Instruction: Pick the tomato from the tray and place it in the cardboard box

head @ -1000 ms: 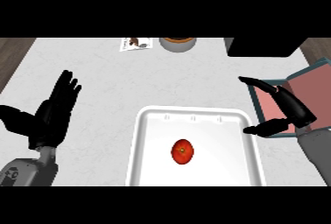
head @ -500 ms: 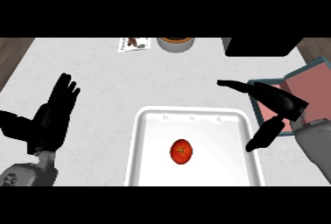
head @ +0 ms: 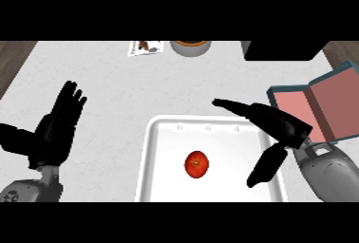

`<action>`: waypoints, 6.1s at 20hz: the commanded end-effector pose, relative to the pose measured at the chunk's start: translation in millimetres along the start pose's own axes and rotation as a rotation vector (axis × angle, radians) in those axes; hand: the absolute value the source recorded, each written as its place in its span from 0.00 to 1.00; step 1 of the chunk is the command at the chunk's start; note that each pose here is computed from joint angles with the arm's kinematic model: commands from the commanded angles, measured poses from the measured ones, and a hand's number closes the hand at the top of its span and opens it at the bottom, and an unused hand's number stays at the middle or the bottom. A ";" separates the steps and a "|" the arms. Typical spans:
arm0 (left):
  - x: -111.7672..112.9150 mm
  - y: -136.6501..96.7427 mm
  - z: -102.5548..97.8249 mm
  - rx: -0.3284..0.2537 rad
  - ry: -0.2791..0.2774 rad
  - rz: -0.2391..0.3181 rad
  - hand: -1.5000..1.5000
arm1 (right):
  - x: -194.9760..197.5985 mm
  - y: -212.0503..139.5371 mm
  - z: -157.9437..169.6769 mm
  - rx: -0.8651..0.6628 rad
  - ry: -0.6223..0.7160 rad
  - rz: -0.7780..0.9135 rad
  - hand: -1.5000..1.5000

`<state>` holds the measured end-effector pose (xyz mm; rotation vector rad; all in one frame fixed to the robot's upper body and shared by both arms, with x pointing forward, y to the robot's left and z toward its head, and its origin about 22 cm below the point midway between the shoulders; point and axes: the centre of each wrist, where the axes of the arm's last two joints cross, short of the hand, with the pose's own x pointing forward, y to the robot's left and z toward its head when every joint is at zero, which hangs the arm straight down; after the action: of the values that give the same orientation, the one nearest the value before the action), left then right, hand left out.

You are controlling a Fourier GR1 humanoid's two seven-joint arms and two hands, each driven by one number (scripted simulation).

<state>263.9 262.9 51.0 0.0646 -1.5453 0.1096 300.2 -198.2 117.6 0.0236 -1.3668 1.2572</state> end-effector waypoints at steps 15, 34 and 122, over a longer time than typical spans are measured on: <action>0.1 6.4 9.4 -0.010 0.011 0.002 0.50 | 10.8 49.6 -22.5 -0.022 0.078 0.002 0.00; 10.4 -2.6 -7.9 0.010 0.002 -0.004 0.50 | -14.7 88.8 -66.2 0.001 0.120 0.040 0.00; 3.1 -9.1 -2.0 0.002 0.001 -0.012 0.50 | 101.1 -29.3 -60.1 -1.209 0.635 0.282 1.00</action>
<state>265.0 263.4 57.9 0.0774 -1.5447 0.1101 325.0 -75.7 192.2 -1.2908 -1.4487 0.4925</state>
